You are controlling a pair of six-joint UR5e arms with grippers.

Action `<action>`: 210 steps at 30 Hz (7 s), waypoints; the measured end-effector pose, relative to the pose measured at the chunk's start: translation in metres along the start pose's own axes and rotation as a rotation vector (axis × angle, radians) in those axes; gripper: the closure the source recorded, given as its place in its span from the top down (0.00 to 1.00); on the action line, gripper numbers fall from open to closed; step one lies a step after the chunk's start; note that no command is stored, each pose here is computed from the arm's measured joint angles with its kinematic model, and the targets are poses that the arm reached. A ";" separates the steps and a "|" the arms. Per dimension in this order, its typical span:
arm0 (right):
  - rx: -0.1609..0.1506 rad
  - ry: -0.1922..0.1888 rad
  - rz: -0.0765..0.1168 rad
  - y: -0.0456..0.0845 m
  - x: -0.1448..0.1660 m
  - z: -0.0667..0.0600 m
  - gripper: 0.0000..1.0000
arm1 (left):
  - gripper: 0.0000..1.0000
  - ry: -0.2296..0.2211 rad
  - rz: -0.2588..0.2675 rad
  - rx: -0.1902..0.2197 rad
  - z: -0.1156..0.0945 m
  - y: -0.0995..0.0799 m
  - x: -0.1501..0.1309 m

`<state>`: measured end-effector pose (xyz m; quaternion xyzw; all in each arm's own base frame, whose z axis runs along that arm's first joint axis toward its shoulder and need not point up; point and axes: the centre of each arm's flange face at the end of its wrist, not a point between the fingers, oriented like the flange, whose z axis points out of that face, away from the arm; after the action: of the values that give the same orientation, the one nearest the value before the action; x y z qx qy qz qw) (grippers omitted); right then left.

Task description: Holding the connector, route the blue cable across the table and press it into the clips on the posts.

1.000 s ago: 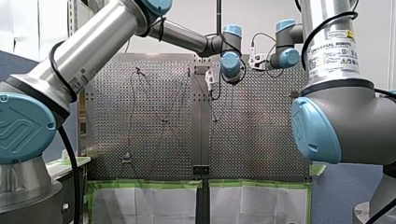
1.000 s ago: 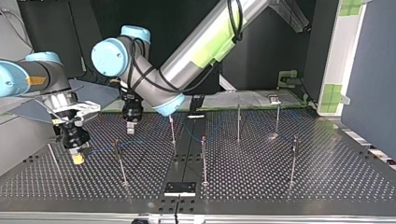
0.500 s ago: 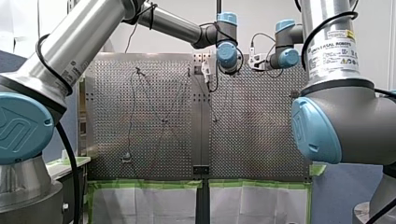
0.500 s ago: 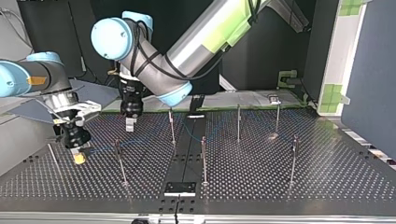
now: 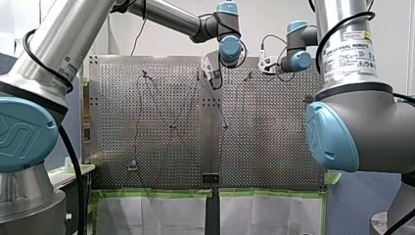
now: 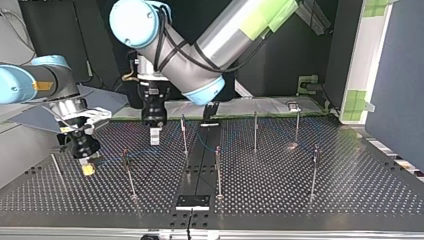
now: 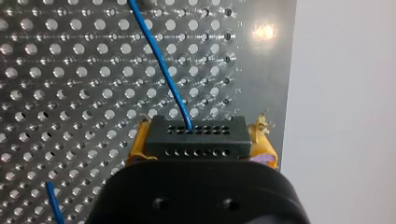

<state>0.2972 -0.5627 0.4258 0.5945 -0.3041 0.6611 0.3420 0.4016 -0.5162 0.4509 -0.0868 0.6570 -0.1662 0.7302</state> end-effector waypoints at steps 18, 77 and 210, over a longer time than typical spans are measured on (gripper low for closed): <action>-0.008 -0.007 0.004 -0.006 -0.001 0.000 0.00 | 1.00 -0.086 -0.242 0.090 -0.041 0.003 -0.044; -0.050 -0.014 0.003 0.003 -0.003 -0.002 0.00 | 1.00 0.004 -0.185 0.008 -0.125 0.108 0.187; -0.167 -0.027 -0.023 0.011 -0.009 -0.006 0.00 | 1.00 0.061 -0.127 0.000 -0.262 0.262 0.250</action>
<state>0.2857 -0.5654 0.4163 0.5763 -0.3560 0.6213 0.3938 0.1966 -0.3381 0.0962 -0.1231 0.6723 -0.2146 0.6977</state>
